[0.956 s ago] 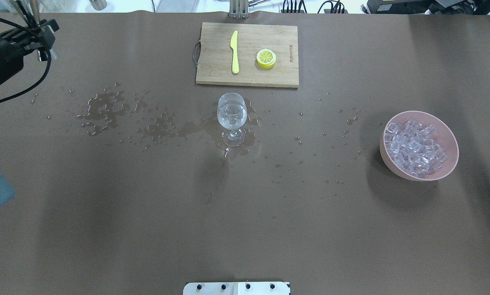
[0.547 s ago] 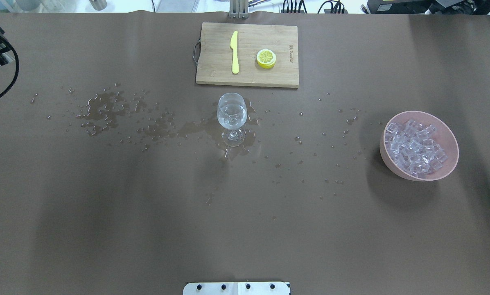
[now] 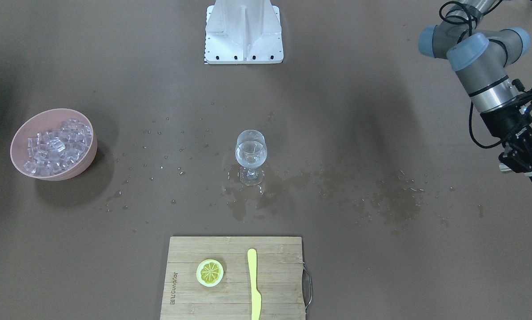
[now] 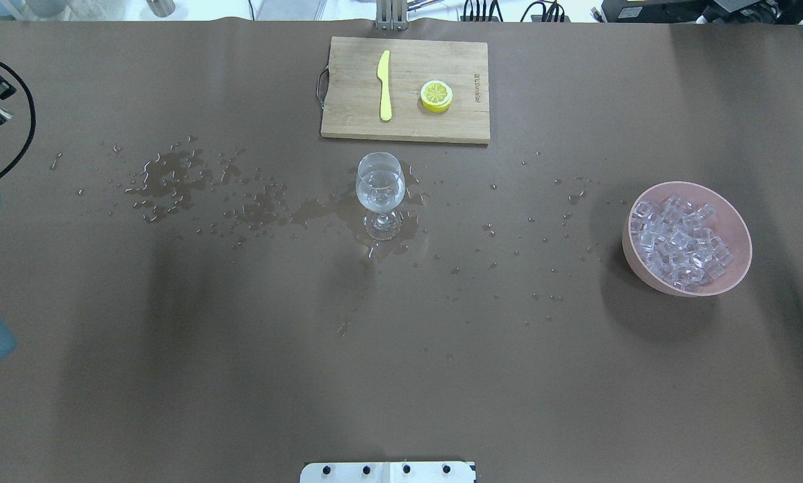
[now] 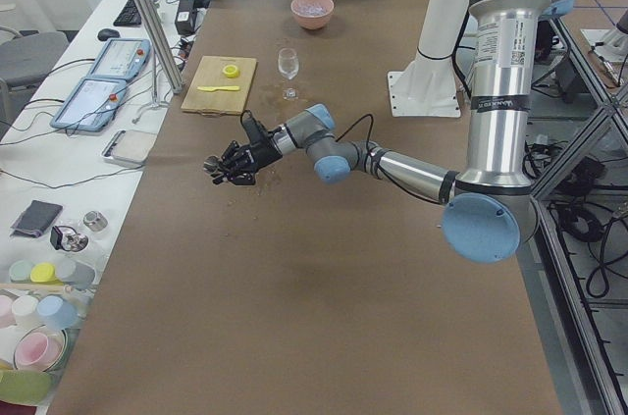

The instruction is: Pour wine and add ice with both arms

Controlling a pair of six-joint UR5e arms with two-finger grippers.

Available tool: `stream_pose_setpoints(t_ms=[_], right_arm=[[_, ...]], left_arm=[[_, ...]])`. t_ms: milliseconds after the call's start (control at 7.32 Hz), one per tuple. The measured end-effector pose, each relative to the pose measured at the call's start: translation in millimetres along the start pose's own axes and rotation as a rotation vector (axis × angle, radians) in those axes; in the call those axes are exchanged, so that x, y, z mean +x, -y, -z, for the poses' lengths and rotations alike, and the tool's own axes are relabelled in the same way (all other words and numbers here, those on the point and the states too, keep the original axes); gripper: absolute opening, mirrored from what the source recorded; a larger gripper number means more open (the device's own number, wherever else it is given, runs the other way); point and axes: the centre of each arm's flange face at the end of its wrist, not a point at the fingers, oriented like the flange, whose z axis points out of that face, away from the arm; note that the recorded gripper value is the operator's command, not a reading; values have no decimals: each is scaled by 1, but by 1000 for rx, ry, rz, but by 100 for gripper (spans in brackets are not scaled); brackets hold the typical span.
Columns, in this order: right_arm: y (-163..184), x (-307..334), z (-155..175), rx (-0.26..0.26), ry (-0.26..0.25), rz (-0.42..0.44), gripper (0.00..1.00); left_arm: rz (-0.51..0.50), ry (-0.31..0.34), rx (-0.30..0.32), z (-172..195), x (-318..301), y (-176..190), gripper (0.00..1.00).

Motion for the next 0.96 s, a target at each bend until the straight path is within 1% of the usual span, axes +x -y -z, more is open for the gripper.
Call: stream_pose_setpoints(t_ms=[137, 273, 410, 683, 956], right_arm=[[2, -1, 1, 3, -1, 2, 100], [3, -1, 2, 5, -2, 3, 100], [4, -2, 2, 6, -2, 5, 100], [5, -2, 3, 7, -3, 6, 100], [4, -2, 2, 6, -3, 6, 100]], left_arm=[[15, 70, 13, 1, 12, -18, 0], [25, 124, 42, 2, 22, -37, 0], [25, 161, 82, -1, 26, -51, 0], [-26, 209, 152, -21, 12, -73, 0], [-70, 241, 178, -40, -4, -88, 0]])
